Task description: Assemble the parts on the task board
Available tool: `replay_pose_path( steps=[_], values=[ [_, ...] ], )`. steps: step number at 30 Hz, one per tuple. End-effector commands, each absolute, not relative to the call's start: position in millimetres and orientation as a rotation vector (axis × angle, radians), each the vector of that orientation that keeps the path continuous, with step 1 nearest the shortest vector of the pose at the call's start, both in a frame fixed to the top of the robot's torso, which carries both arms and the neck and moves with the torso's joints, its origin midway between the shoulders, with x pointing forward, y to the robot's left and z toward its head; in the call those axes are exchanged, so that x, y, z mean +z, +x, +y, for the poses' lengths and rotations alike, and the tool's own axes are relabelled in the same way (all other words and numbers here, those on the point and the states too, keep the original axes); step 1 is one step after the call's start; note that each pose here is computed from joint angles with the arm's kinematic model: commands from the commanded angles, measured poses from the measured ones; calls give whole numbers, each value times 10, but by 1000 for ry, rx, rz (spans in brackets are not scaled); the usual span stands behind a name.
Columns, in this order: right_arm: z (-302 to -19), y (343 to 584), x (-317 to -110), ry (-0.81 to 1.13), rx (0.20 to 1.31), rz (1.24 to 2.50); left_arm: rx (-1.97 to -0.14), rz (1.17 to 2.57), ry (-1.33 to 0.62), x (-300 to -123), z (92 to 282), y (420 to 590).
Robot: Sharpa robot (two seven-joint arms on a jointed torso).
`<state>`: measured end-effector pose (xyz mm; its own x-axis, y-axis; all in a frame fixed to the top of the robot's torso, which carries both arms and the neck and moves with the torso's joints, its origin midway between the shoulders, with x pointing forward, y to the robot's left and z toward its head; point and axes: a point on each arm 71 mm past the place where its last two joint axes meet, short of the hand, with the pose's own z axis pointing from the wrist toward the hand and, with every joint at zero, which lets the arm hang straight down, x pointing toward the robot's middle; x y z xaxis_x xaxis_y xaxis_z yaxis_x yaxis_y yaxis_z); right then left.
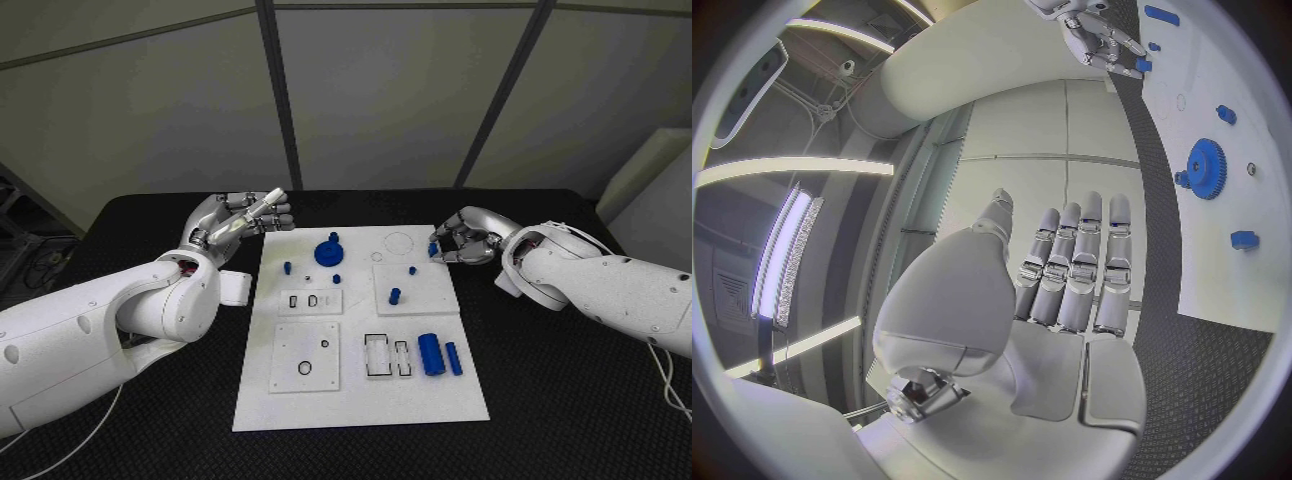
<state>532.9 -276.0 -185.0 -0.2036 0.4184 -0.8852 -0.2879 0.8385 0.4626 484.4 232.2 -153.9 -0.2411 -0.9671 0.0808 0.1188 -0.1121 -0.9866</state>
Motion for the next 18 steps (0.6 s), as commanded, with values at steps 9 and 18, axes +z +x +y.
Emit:
replay_pose_path(
  steps=[9, 18],
  values=[
    [-2730, 5345, -1859, 96, 649, 1662, -1529, 1234, -1041, -1524, 2310, 4846],
    [-2699, 5359, -1867, 96, 651, 1664, -1528, 1235, -1042, -1526, 2308, 4848]
  ],
)
